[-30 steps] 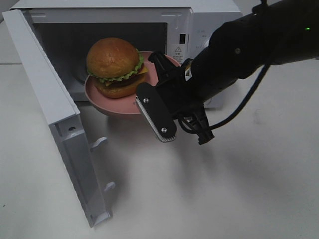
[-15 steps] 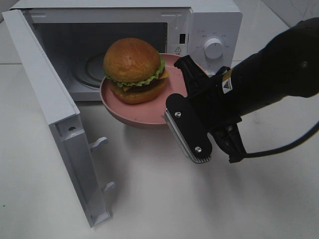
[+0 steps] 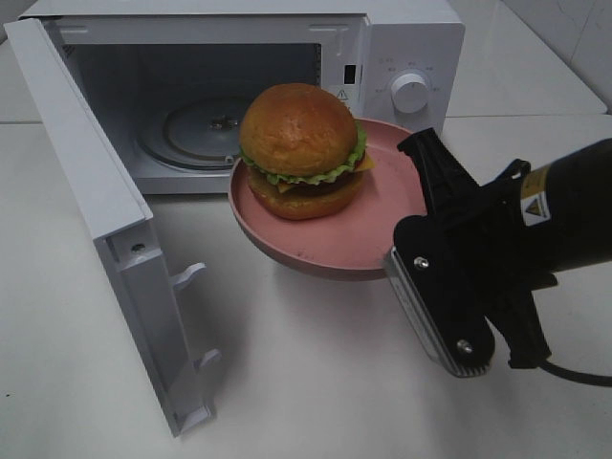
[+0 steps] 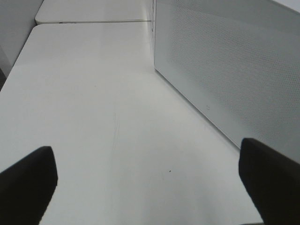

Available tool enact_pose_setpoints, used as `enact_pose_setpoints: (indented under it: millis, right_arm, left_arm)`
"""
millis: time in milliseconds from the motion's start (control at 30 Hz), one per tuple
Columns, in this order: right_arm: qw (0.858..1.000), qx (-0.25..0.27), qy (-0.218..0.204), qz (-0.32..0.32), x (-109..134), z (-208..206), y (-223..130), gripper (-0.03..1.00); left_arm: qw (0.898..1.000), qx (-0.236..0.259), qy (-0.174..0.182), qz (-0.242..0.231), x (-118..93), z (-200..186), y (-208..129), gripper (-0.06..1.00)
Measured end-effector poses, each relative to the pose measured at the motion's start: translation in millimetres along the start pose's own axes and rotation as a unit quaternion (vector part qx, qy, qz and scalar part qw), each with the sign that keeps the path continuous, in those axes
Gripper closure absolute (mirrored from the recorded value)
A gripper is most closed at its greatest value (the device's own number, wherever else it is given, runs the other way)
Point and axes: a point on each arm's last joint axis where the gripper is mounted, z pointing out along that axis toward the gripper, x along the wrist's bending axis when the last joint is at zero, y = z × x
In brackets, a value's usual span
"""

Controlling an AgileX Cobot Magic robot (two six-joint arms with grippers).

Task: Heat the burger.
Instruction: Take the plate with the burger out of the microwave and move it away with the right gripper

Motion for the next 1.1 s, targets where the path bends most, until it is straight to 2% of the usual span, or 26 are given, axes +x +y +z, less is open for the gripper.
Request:
enact_pose_setpoints:
  millis: [233,633,900,967,1067,1100]
  right_arm:
    - [1.0,0.001,0.001,0.005,28,-26,-3,0.89]
    - [0.999,0.021,0.002,0.038,53,-55,-10,0.89]
    - [0.992,0.086,0.001,0.087,61,-66,-23,0.89]
    - [0.986,0.116,0.0,0.117,63,-67,-28,0.89]
    - [0.98,0.134,-0.004,0.146,63,-68,-31,0.89]
    - [0.974,0.148,-0.011,0.172,63,-69,-34,0.89]
  left_arm:
    - [1.0,0.0,0.0,0.0,0,0,0,-0.05]
    - [1.0,0.0,0.0,0.0,0,0,0,-0.05]
    - [1.0,0.0,0.0,0.0,0,0,0,-0.05]
    - [1.0,0.0,0.0,0.0,0,0,0,-0.05]
    - [1.0,0.0,0.0,0.0,0,0,0,-0.05]
    - [1.0,0.0,0.0,0.0,0,0,0,-0.05]
